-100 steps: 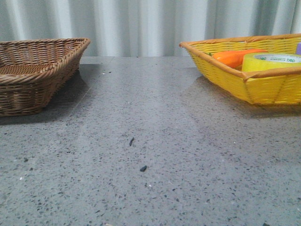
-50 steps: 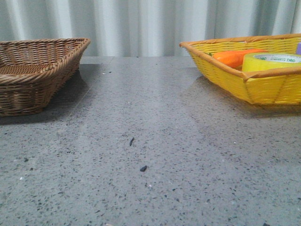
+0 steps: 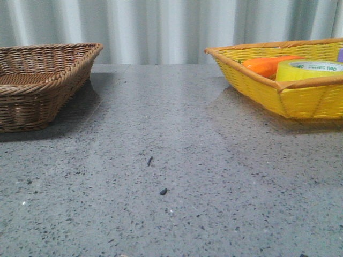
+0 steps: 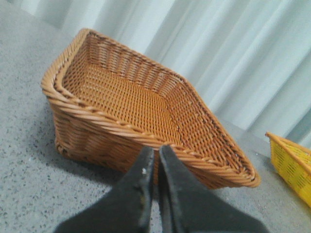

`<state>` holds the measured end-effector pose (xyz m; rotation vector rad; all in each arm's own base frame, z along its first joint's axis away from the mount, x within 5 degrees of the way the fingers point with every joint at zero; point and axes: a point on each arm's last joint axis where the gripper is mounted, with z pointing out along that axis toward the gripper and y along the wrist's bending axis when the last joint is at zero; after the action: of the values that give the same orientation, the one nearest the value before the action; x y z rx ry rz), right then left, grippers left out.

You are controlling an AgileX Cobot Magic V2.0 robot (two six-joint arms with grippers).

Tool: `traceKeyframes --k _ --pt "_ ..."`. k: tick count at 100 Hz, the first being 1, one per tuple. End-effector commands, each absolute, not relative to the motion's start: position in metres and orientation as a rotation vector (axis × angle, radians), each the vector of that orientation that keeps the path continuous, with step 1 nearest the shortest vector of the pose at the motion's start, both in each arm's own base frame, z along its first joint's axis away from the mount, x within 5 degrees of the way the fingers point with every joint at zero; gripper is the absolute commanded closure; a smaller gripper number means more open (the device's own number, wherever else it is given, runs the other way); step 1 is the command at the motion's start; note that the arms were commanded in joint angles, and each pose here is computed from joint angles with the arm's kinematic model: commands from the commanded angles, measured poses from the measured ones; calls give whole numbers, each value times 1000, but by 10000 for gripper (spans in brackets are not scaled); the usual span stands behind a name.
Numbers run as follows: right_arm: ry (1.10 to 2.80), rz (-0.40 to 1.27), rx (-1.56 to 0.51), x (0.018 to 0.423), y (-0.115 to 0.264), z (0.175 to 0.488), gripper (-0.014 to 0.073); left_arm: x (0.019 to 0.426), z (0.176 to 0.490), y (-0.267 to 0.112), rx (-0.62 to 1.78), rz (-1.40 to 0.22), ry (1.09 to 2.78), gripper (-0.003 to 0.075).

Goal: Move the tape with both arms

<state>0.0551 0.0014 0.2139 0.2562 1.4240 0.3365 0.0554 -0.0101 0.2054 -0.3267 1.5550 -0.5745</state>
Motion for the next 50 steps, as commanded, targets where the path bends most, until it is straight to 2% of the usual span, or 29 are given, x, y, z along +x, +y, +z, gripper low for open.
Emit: traceKeyframes --k 1,41,50 --pt "1321 415 323 53 -1 216 664 53 212 -6 -350 -582 1429 741" --pt "1320 420 327 53 -1 217 664 53 214 -5 -352 -580 1408 741" --pt "1312 460 352 51 0 229 664 52 224 -2 -392 -610 1318 741"
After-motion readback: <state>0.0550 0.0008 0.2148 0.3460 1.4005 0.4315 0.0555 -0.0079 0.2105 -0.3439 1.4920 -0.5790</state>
